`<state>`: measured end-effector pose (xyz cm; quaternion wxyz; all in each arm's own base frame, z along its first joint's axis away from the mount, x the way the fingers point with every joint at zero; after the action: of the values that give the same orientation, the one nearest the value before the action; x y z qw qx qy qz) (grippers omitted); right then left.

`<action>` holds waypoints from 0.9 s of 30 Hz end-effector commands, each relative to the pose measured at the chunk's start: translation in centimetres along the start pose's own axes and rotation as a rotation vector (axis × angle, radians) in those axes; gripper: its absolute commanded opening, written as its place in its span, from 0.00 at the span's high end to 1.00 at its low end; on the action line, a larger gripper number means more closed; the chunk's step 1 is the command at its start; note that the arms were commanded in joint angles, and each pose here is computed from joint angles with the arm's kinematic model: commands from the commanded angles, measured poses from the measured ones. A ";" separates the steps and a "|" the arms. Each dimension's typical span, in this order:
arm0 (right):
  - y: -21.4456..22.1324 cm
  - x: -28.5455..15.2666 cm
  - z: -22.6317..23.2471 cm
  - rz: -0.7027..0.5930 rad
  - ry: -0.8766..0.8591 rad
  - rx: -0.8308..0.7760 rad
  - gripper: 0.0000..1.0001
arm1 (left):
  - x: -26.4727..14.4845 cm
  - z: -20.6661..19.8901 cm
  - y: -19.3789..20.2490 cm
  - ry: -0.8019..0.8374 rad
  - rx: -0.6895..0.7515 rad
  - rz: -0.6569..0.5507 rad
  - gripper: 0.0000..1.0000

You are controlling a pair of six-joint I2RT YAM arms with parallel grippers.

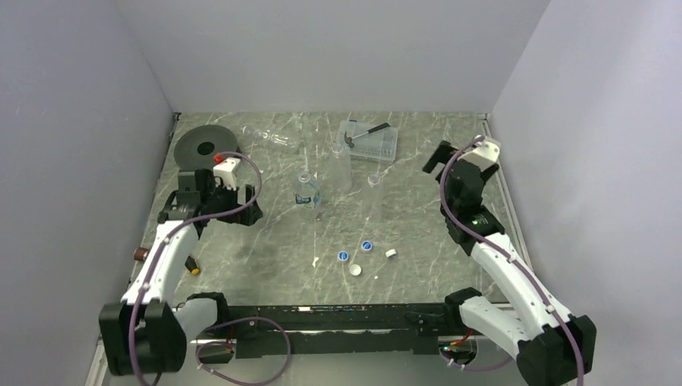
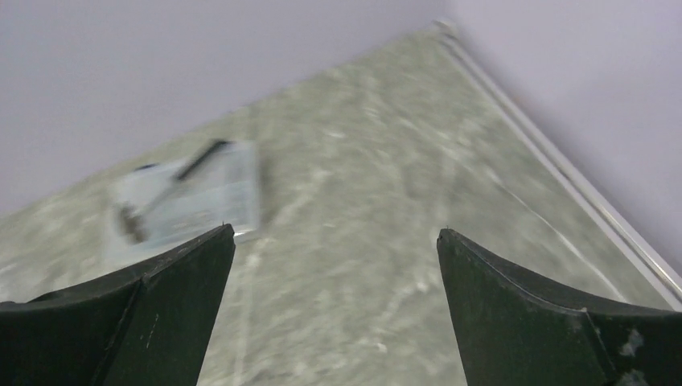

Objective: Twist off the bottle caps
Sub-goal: Reset both arms

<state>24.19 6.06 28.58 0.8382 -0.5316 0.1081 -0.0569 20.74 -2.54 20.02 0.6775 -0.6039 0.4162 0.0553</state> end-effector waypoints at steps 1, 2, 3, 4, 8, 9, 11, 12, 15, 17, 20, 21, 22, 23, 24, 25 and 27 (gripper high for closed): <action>3.1 1.5 -5.1 -0.136 0.382 0.066 0.00 | 1.6 3.6 -1.3 -0.081 0.009 -0.035 0.01; 4.0 1.8 -6.1 -0.185 0.422 0.070 0.00 | 1.9 4.2 -1.3 -0.084 0.006 -0.027 0.00; 4.8 1.8 -7.1 -0.240 0.476 0.085 0.00 | 2.2 4.8 -1.3 -0.095 0.002 -0.028 0.01; 5.4 1.8 -7.9 -0.281 0.514 0.098 0.00 | 2.4 5.4 -1.2 -0.108 -0.003 -0.029 0.01; 7.0 2.5 -9.8 -0.279 0.508 0.014 0.00 | 3.0 7.2 -0.5 -0.164 -0.034 -0.037 0.01; 7.3 2.7 -10.0 -0.274 0.521 0.005 0.00 | 3.2 7.7 -0.2 -0.173 -0.039 -0.044 0.01; 8.0 2.9 -10.6 -0.283 0.518 0.000 0.00 | 3.6 8.7 0.4 -0.194 -0.053 -0.065 0.01; 8.4 3.1 -10.8 -0.276 0.483 -0.012 0.00 | 3.9 9.1 0.7 -0.211 -0.071 -0.076 0.01; 9.6 3.8 -11.2 -0.237 0.488 -0.061 0.00 | 4.7 9.9 1.8 -0.216 -0.116 -0.093 0.01; 10.4 4.2 -11.4 -0.215 0.494 -0.089 0.00 | 5.4 10.3 2.6 -0.248 -0.124 -0.108 0.01; 11.1 4.3 -11.7 -0.205 0.510 -0.089 0.00 | 6.1 10.5 3.7 -0.281 -0.091 -0.188 0.00; 11.4 4.4 -11.9 -0.207 0.523 -0.088 0.00 | 6.1 10.5 3.5 -0.293 -0.074 -0.226 0.01; 11.4 4.4 -12.0 -0.218 0.537 -0.087 0.00 | 6.3 10.2 4.1 -0.293 -0.068 -0.245 0.01; 11.4 4.4 -12.1 -0.238 0.558 -0.074 0.00 | 6.3 10.1 4.3 -0.300 -0.053 -0.275 0.01; 11.4 4.3 -12.2 -0.258 0.584 -0.055 0.00 | 6.3 10.0 4.4 -0.310 -0.042 -0.299 0.01; 11.4 4.2 -12.4 -0.274 0.601 -0.037 0.00 | 6.3 9.9 4.6 -0.320 -0.027 -0.326 0.01; 11.5 3.9 -12.7 -0.289 0.610 -0.025 0.00 | 6.2 9.9 4.5 -0.345 0.001 -0.378 0.01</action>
<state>24.87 -0.51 11.75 0.7323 -0.5524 0.2964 -0.2661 25.21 4.08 9.28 0.6886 -0.6594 0.2791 0.1145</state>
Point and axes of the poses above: each gripper's point midway between its finger pads, its own x axis out along the fingers, its own z axis along the line the jaws close on, y = z × x, the point moved 10 cm from there along -x, back along the fingers, and after that the axes turned 11 degrees about x, right-handed, at the moved point
